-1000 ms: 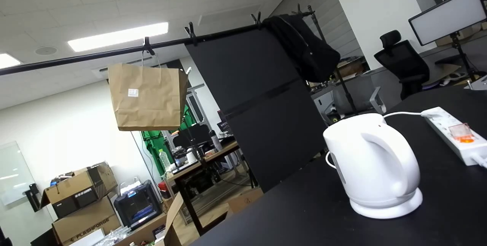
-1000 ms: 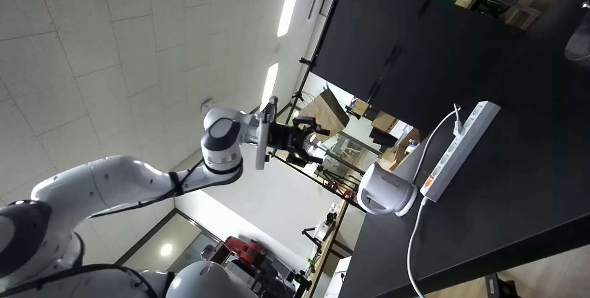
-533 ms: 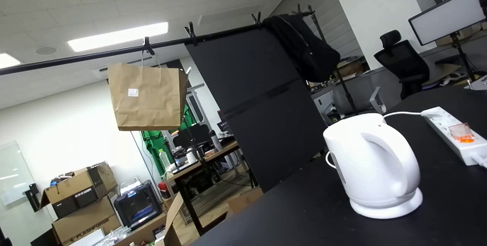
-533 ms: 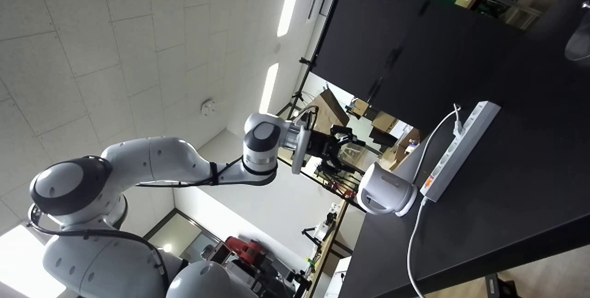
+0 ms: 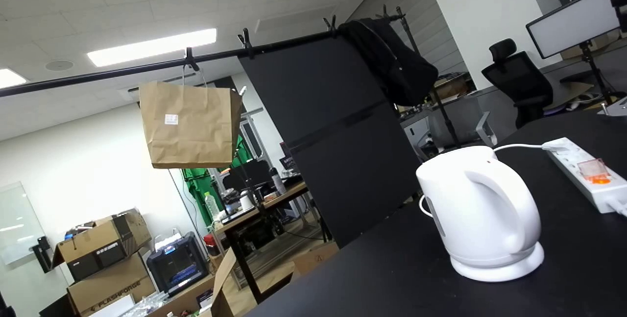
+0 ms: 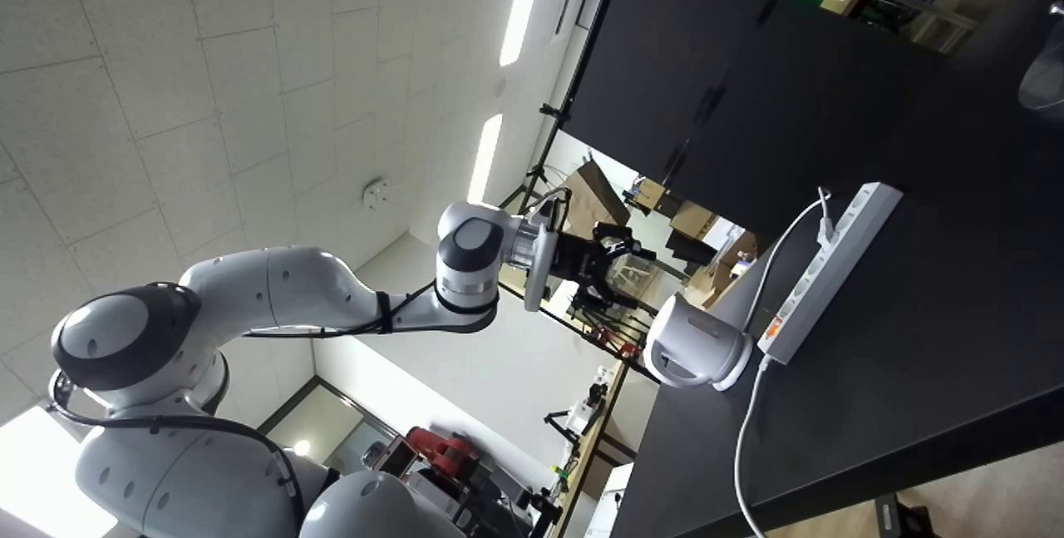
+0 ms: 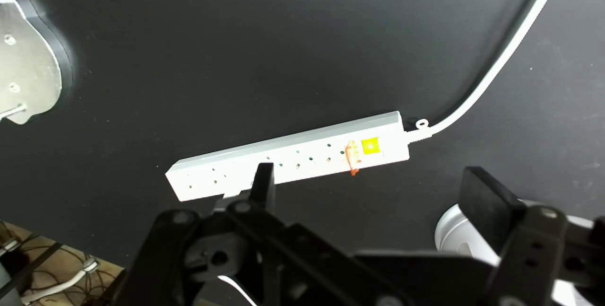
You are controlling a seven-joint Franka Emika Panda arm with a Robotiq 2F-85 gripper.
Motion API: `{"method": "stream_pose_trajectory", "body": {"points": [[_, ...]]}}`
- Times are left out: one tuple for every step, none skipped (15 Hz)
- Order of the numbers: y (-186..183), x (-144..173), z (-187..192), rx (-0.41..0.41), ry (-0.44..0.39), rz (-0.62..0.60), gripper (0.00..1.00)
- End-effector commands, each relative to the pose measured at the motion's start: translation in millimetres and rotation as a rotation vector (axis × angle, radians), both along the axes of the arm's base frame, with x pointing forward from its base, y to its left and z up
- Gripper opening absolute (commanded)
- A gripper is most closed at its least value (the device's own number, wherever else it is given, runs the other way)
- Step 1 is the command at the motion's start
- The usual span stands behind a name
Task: Turn off the last switch on the extension cord
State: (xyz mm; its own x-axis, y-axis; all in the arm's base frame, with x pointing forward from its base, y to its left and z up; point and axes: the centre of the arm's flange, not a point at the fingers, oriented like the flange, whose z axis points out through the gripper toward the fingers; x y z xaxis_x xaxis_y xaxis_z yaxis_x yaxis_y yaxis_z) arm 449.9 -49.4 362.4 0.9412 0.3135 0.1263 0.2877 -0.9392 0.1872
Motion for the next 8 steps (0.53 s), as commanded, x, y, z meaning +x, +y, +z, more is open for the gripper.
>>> {"method": "stream_pose_trajectory", "body": {"points": [[0.0,0.0,0.0,0.000,0.000,0.000,1.00],[0.0,3.0,-2.1,-0.013,-0.012,-0.003,1.00],[0.3,9.8,-6.9,-0.030,-0.031,-0.006,0.75],[0.1,16.4,-10.3,-0.039,-0.049,0.000,0.74],[-0.3,25.7,-15.6,-0.046,-0.074,0.000,0.68],[-0.6,34.1,-21.4,-0.039,-0.095,0.005,0.60],[-0.4,41.9,-27.8,-0.026,-0.104,0.012,0.53],[0.3,48.7,-35.1,-0.012,-0.112,0.018,0.45]]}}
